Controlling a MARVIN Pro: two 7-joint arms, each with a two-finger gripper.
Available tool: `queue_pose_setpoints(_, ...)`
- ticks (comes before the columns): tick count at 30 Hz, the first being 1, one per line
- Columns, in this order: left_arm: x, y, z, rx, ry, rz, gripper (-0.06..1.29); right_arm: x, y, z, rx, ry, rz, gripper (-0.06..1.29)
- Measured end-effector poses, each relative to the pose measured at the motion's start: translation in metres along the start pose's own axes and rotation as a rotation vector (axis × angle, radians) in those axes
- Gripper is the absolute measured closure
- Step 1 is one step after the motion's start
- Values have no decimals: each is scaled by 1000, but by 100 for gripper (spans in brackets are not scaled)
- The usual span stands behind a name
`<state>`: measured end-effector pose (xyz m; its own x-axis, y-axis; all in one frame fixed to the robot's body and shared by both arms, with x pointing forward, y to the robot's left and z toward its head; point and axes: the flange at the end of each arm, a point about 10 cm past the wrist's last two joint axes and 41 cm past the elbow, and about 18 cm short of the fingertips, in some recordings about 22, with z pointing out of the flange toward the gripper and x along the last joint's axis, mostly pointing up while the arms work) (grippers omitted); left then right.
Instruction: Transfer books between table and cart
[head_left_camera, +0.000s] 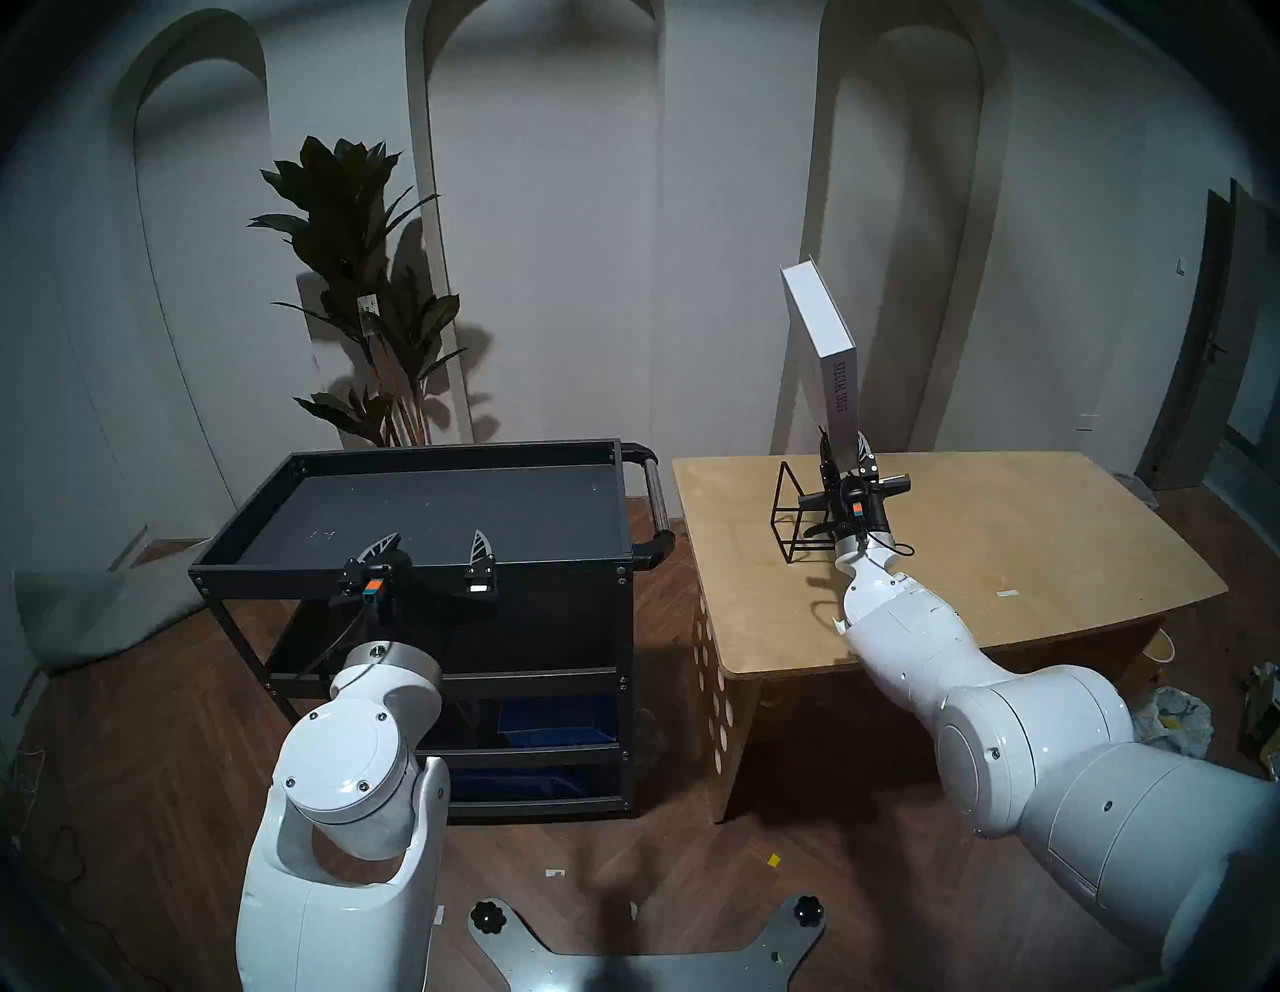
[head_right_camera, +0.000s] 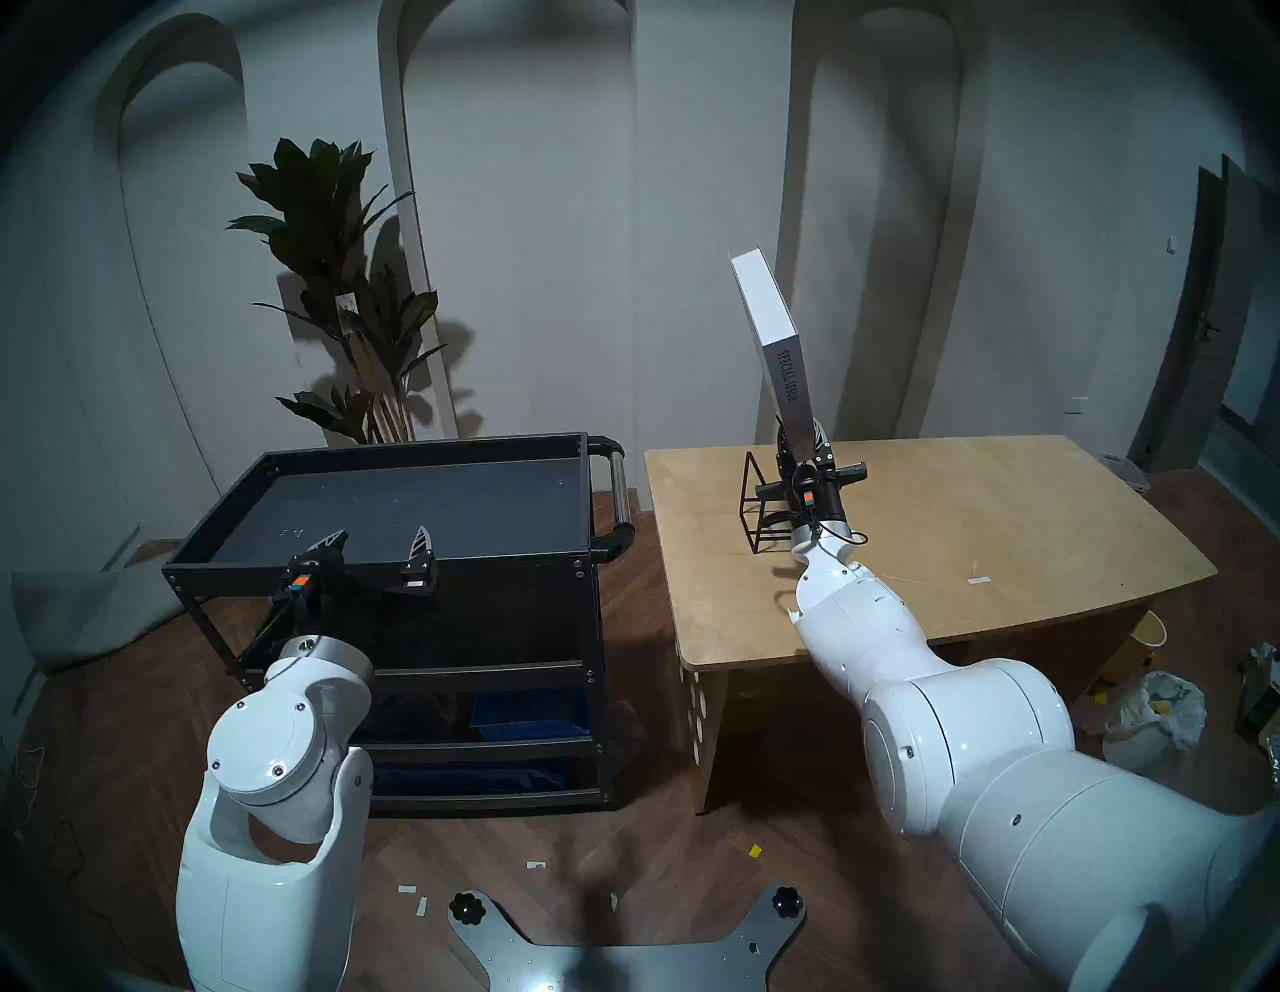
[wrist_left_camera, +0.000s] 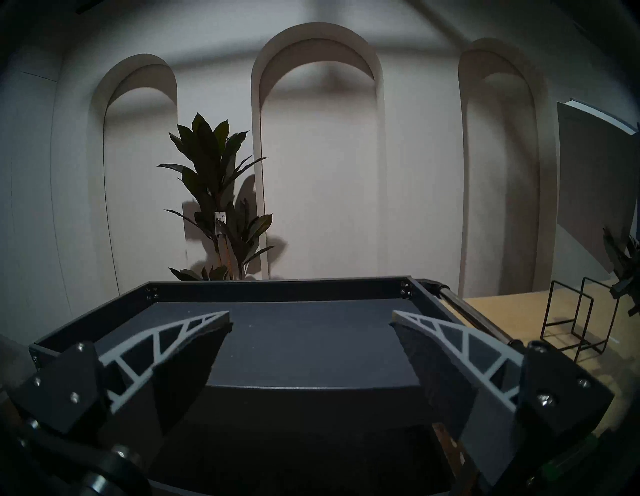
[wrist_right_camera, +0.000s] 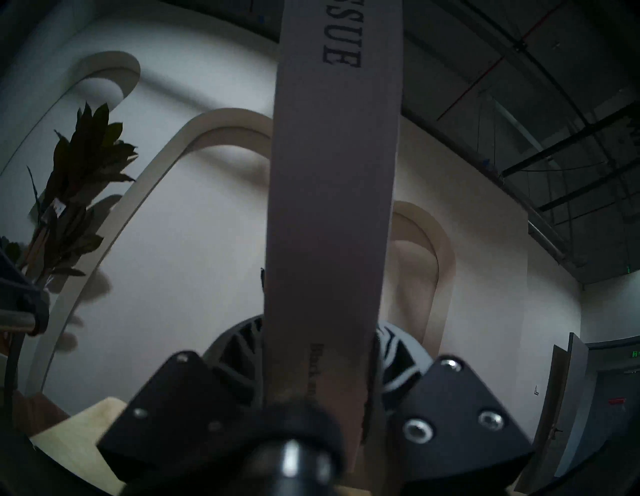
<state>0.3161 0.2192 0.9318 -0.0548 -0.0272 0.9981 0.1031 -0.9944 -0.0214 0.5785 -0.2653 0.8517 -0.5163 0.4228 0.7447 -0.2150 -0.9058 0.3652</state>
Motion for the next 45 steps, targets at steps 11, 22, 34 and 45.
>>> queue_pose_setpoints(11,56,-8,7,-1,155,-81,0,49,-75,17,56,98,125,85)
queue_pose_setpoints(22,98,-3,14,-38,260,-113,0,86,-126,27,26,95,239,85)
queue_pose_setpoints(34,123,10,27,-95,289,-118,0,118,-167,45,-81,-56,351,85)
queue_pose_setpoints(45,137,26,44,-148,296,-75,0,149,-202,59,-119,-213,428,85)
